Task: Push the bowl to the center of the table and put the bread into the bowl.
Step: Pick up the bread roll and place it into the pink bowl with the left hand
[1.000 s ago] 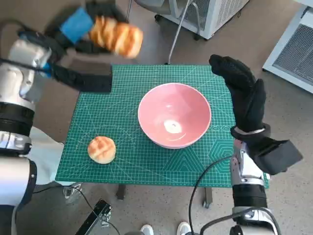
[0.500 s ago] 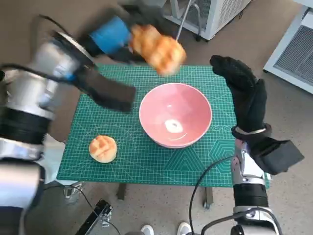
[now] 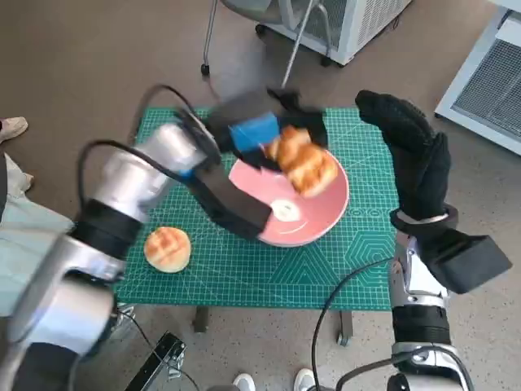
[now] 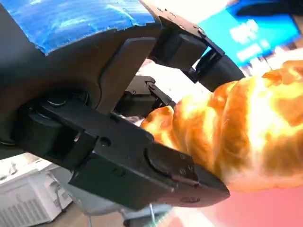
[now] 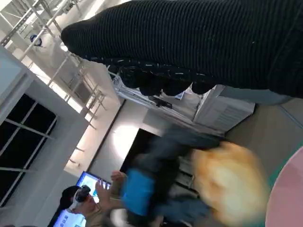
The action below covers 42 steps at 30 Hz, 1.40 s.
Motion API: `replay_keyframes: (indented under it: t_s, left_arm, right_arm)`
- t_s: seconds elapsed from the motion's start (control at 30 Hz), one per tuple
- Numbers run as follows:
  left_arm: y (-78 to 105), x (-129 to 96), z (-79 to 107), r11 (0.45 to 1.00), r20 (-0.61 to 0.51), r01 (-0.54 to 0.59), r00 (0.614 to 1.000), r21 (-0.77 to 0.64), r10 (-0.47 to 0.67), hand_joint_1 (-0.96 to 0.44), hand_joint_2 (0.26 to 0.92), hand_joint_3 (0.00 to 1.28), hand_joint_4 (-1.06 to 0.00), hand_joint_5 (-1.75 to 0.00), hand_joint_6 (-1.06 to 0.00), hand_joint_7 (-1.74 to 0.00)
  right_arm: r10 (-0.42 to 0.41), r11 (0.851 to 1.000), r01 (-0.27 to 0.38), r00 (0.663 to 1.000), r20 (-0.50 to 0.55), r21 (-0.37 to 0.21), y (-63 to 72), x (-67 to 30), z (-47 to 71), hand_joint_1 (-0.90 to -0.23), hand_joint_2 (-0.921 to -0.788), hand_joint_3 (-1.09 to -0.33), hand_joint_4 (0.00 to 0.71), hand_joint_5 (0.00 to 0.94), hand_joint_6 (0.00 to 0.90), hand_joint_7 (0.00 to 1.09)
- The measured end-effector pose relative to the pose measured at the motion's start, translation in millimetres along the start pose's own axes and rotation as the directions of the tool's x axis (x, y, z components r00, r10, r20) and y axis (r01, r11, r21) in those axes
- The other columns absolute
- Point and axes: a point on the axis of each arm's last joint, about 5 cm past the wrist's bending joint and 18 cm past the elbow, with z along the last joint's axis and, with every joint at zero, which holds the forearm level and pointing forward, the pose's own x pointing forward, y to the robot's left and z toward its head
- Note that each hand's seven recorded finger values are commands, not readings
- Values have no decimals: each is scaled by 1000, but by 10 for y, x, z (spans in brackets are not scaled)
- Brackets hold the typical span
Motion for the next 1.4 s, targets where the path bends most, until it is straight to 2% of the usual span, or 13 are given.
replay_keyframes:
  t_s: [0.07,0.17,0.2,0.23,0.27,0.3,0.33,0.43,0.6,0.7,1.07,1.23,1.4]
  left_arm:
    - [-56,14,29,1000,5,23,1000,4,-23,0,684,656,-503,-1259,-483,-1629]
    - [-128,25,55,998,1,55,998,10,-55,0,840,342,-518,-1172,-535,-1506]
    - [-146,26,59,998,-2,65,998,9,-65,0,856,310,-518,-1166,-541,-1491]
    - [-163,24,60,997,-7,77,997,6,-77,-7,873,259,-486,-1038,-500,-1316]
    - [-176,24,63,995,-13,100,995,-1,-100,-20,888,205,-494,-757,-478,-989]
    - [-184,24,64,993,-20,120,993,-7,-120,-24,900,158,-423,-494,-402,-698]
    - [-190,22,66,987,-27,157,987,-21,-157,-26,904,142,-398,-401,-375,-594]
    - [-205,13,68,963,-36,262,964,-67,-265,-30,913,81,-138,-105,-200,-218]
    - [-215,0,73,897,-33,406,908,-176,-417,-61,910,50,-22,-17,-155,-100]
    - [-201,-15,69,873,-21,427,896,-235,-443,-77,906,41,-7,-5,-153,-84]
    - [90,-129,-69,879,-37,312,937,-360,-348,-25,898,39,-33,-14,-212,-89]
    - [302,-296,-194,875,-52,229,960,-428,-276,-4,891,30,-102,-28,-263,-96]
    - [539,-607,-346,883,-65,155,977,-443,-204,-4,885,19,-153,-21,-299,-89]
  right_arm:
    - [-1,1000,1,1000,4,1,-2,-5,5,-582,-921,-759,339,14,-1,819]
    - [-3,1000,3,1000,6,-1,-6,-26,13,-581,-921,-755,338,13,-1,801]
    - [-3,1000,3,1000,5,-2,-6,-35,13,-581,-921,-755,338,13,-1,798]
    - [-4,1000,4,1000,4,-2,-7,-43,13,-580,-921,-754,336,12,-1,791]
    - [-5,1000,5,1000,2,-3,-9,-52,12,-578,-921,-754,334,11,-1,785]
    - [-6,1000,6,1000,0,-3,-10,-59,11,-577,-921,-755,332,10,-1,782]
    - [-6,1000,6,1000,-1,-4,-12,-65,11,-577,-921,-756,331,9,-1,780]
    - [-7,1000,7,1000,1,-7,-19,-69,16,-574,-921,-757,326,6,-1,778]
    - [-10,1000,10,1000,8,-17,-40,-63,34,-570,-921,-756,325,6,-1,777]
    - [-15,1000,15,1000,7,-25,-58,-69,40,-568,-921,-757,325,6,-1,774]
    - [-17,999,18,1000,7,-29,-64,-70,40,-561,-921,-768,326,6,-1,773]
    - [-18,1000,18,1000,7,-24,-58,-68,38,-561,-921,-772,325,5,-1,770]
    - [-16,1000,16,1000,4,-14,-50,-67,29,-565,-921,-771,325,5,-1,771]
